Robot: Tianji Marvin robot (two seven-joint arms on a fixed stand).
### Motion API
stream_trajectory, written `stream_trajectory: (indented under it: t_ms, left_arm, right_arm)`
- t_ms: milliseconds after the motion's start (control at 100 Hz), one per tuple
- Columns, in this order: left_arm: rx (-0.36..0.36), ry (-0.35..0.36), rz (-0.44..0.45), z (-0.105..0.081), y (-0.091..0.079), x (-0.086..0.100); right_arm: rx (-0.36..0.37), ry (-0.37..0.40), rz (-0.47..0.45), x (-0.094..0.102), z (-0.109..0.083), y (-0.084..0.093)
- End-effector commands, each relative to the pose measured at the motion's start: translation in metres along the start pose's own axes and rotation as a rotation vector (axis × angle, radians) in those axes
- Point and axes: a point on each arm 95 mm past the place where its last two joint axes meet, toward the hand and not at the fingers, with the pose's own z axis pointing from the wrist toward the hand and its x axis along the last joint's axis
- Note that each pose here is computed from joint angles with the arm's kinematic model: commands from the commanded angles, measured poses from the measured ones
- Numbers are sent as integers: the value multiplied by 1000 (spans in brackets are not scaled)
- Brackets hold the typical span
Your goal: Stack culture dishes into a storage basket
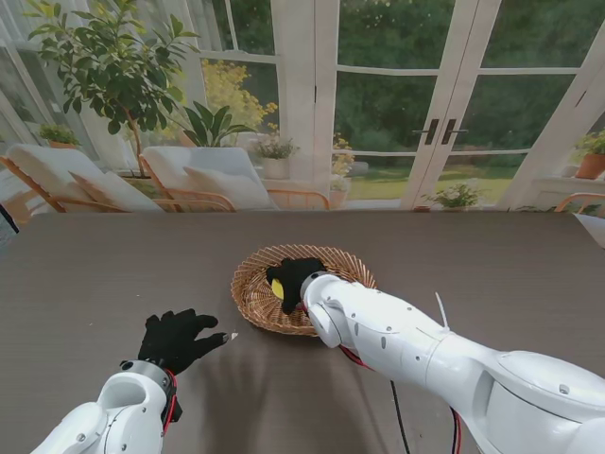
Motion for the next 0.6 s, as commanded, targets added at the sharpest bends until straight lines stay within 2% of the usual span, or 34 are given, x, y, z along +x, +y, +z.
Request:
stream_trajectory:
  t_ms: [0, 590]
  left_arm:
    - [-23, 1, -6, -1, 2, 1]
    - [-27, 2, -6, 0, 3, 0]
  right_arm:
    - [16, 8, 1, 4, 0, -5]
    - [15, 2, 21, 3, 2, -5]
